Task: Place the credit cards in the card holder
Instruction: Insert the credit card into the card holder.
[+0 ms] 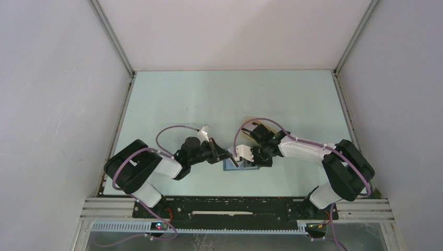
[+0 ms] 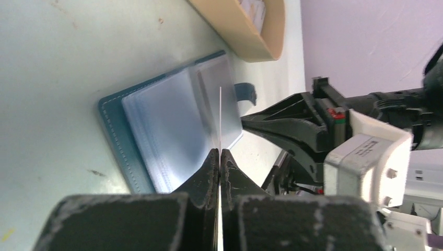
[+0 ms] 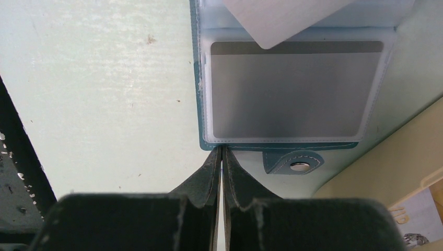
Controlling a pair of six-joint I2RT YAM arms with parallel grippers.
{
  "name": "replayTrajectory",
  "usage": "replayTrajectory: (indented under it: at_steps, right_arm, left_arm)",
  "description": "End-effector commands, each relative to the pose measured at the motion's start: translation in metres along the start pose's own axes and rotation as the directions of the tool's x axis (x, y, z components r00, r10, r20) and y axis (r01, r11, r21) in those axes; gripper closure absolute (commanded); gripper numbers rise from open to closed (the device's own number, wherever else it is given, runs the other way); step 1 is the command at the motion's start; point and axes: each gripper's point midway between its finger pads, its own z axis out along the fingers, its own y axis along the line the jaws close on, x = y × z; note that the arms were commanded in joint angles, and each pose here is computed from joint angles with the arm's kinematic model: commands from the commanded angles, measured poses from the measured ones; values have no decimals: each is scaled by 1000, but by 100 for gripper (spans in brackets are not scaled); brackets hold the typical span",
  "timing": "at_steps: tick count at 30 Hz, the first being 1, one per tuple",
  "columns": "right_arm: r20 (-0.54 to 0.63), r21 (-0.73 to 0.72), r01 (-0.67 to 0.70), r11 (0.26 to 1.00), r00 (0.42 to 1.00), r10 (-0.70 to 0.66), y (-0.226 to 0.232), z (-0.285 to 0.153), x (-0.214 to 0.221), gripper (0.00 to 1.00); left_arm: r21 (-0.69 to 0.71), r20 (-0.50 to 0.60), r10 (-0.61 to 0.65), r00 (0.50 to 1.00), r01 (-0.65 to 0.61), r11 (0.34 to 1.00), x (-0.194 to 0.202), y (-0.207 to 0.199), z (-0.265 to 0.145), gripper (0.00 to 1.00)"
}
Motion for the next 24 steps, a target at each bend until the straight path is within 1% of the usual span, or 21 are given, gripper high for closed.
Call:
replayTrajectory:
  at_steps: [1, 5, 10, 16, 24]
  right_arm:
    - [10, -11, -17, 1000, 1000, 17, -1, -1, -5, 90]
    - [10, -12, -16, 1000, 1000, 16, -1, -1, -5, 90]
    - [9, -13, -16, 1000, 1000, 16, -1, -1, -5, 90]
    - [10, -12, -13, 1000, 1000, 13, -1, -1, -5, 90]
    - [9, -13, -14, 1000, 1000, 14, -1, -1, -5, 90]
  left_arm:
    - [-8, -31, 41, 999, -41, 999, 0, -1, 2, 100]
    - [-26, -65, 41, 997, -43, 999, 3, 3, 8, 100]
    - [-36, -81, 45, 996, -48, 998, 3, 4, 12, 100]
    - [-24, -62, 56, 997, -58, 998, 1, 0, 8, 100]
    - [-17, -86, 54, 995, -55, 998, 1, -2, 15, 100]
